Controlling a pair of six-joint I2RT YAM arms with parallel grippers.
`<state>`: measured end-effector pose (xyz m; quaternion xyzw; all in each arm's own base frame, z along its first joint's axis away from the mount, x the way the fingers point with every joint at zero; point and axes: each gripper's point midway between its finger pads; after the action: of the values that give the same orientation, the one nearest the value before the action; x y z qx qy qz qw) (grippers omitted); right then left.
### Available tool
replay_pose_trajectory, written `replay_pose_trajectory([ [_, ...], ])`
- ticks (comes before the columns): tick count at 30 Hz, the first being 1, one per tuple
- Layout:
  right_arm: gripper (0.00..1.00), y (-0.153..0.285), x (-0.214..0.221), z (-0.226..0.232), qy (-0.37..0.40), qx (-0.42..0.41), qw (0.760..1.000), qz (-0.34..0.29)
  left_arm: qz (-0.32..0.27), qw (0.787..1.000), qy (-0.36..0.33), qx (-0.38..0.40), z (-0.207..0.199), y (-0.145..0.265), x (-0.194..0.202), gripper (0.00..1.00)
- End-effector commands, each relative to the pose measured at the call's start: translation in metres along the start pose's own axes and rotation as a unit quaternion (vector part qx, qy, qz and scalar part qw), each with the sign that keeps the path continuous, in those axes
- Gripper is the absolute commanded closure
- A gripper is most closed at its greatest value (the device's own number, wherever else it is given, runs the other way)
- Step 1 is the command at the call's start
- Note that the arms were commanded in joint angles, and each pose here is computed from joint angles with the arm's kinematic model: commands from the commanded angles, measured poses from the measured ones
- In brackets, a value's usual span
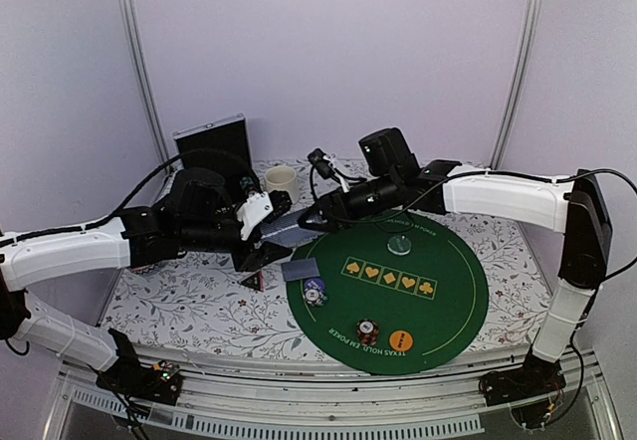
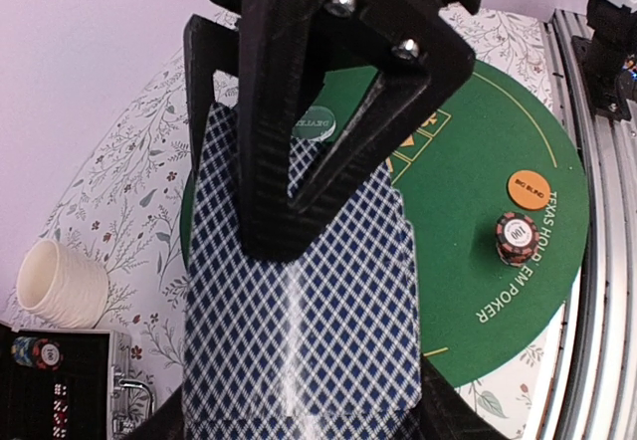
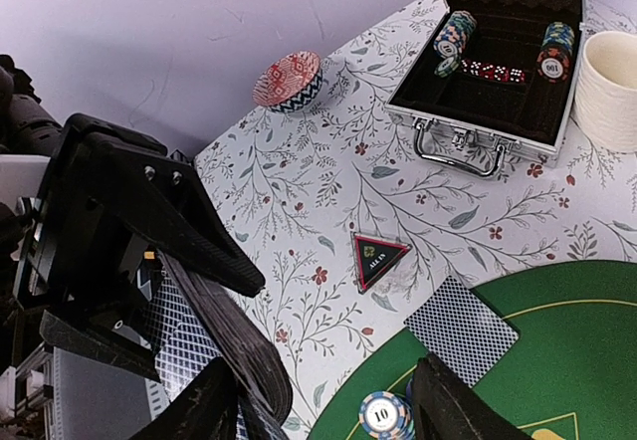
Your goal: Distribute texas hold em gaming equipment
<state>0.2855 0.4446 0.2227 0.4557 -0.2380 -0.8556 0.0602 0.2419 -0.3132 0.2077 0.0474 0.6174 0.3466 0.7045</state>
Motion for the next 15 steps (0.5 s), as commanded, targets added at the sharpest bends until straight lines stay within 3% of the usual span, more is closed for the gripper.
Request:
replay_pose_trajectory([
  [1, 0.47, 0.016, -0.009, 0.000, 0.006, 0.018, 1.000, -0.005, -0.023, 1.000, -0.008, -0.002, 0.003, 0.005, -0.011, 0.46],
  [10, 0.79, 0.024, -0.012, 0.003, 0.008, 0.030, 1.000, 0.007, -0.019, 1.000, -0.008, -0.005, 0.004, 0.003, -0.009, 0.46],
  [11, 0.88, 0.025, -0.011, 0.003, 0.007, 0.032, 0.999, 0.009, -0.019, 1.000, -0.008, -0.004, 0.003, 0.003, -0.009, 0.46],
  [15, 0.96, 0.030, -0.012, 0.003, 0.007, 0.040, 0.999, 0.016, -0.019, 1.000, -0.008, -0.005, 0.004, 0.003, -0.009, 0.46],
])
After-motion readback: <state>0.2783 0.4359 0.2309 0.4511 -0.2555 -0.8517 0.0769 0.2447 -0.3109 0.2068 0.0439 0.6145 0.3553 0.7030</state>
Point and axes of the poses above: each gripper's point midway between its finger pads, its own y axis back along the fingers, its own z axis along the line the jaws close on, x = y × z, and after that the axes turned 2 degrees about -y, right-handed
